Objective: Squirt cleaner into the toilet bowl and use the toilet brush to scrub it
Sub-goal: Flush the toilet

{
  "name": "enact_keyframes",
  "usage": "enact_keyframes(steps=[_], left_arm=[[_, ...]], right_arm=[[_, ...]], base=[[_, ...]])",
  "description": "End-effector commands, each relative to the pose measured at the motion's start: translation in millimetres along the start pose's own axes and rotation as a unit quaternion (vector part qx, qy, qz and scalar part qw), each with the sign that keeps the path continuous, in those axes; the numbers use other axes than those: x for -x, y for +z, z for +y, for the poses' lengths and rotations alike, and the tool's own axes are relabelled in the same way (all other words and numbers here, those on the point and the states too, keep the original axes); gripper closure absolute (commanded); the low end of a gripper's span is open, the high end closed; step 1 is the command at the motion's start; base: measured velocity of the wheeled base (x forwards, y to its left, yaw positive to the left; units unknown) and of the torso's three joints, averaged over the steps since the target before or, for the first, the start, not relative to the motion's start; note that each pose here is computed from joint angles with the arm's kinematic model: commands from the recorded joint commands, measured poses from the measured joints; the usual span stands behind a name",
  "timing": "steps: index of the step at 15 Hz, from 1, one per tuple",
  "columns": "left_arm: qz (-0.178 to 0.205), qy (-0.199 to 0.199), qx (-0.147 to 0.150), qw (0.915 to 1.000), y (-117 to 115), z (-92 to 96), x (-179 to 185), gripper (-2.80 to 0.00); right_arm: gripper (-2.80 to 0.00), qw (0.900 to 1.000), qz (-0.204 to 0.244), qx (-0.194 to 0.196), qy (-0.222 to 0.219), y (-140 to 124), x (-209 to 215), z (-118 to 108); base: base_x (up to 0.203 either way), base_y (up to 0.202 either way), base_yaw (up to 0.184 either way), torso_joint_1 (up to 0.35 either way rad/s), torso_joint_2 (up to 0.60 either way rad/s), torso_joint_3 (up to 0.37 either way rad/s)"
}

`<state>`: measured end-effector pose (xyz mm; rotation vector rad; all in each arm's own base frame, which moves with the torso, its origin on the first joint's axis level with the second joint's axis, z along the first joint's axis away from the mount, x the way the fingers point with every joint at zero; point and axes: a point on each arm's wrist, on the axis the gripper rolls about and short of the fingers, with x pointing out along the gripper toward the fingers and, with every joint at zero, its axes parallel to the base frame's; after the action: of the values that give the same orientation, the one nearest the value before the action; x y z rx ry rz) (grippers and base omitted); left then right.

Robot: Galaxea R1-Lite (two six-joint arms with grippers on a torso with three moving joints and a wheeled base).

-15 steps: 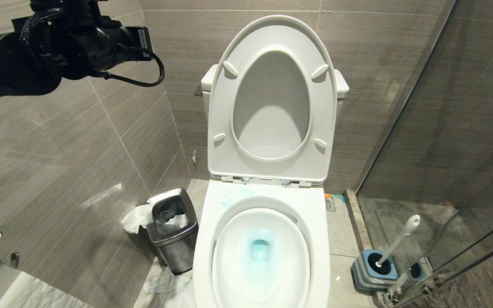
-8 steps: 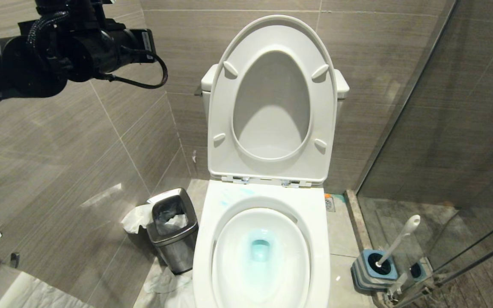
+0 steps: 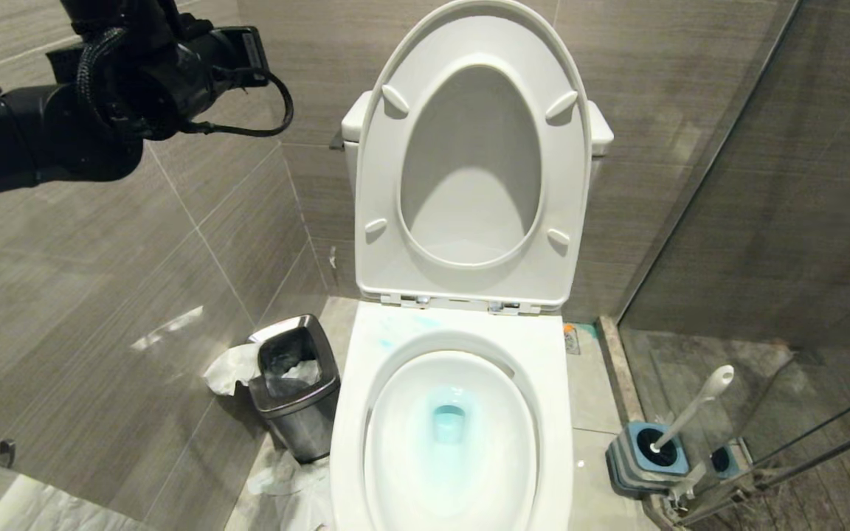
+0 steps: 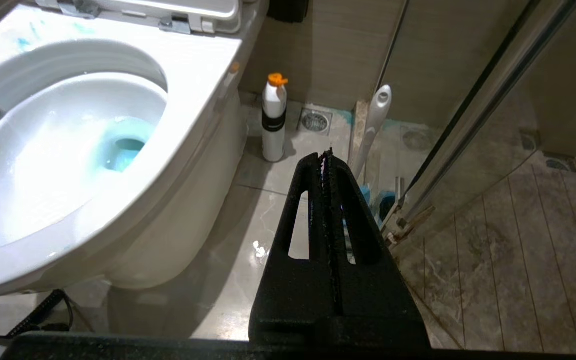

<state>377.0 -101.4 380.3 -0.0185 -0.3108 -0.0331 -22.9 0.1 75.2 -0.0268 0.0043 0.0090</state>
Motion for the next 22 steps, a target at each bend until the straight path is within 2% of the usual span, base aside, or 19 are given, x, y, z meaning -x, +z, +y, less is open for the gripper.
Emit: enact_keyframes(steps=[1,4,16,19,22], left_arm=[[-0.021,0.002,0.004,0.9998,-3.9,-1.4,-4.7,0.00],[-0.055,0.004,0.012,0.9984,1.6,-1.1,-5.1,0.00],[-0.079,0.007,0.018,0.9967,10.8,-0.3,-1.9,0.00],[-0.074,-0.012,0.031,0.9967,13.4,-15.4,3.3,0.00],[-0.043,-0.039,0.042,0.9974,8.6,-34.2,7.8,0.00]], right_arm=[[0.00,1.000,0.000,0.000,0.000,0.0,0.0,0.0],[0.00,1.000,0.001,0.000,0.000,-0.3,-0.1,0.0],[0.00,1.000,0.001,0.000,0.000,0.1,-0.1,0.0],[0.00,1.000,0.001,0.000,0.000,0.0,-0.1,0.0],[0.00,1.000,0.001,0.000,0.000,-0.1,-0.1,0.0]], base=[[0.000,0.000,0.000,0.005,0.00,-0.195],[0.000,0.000,0.000,0.002,0.00,-0.195],[0.000,0.000,0.000,0.002,0.00,-0.170],[0.000,0.000,0.000,0.002,0.00,-0.008],[0.000,0.000,0.000,0.000,0.00,0.000]])
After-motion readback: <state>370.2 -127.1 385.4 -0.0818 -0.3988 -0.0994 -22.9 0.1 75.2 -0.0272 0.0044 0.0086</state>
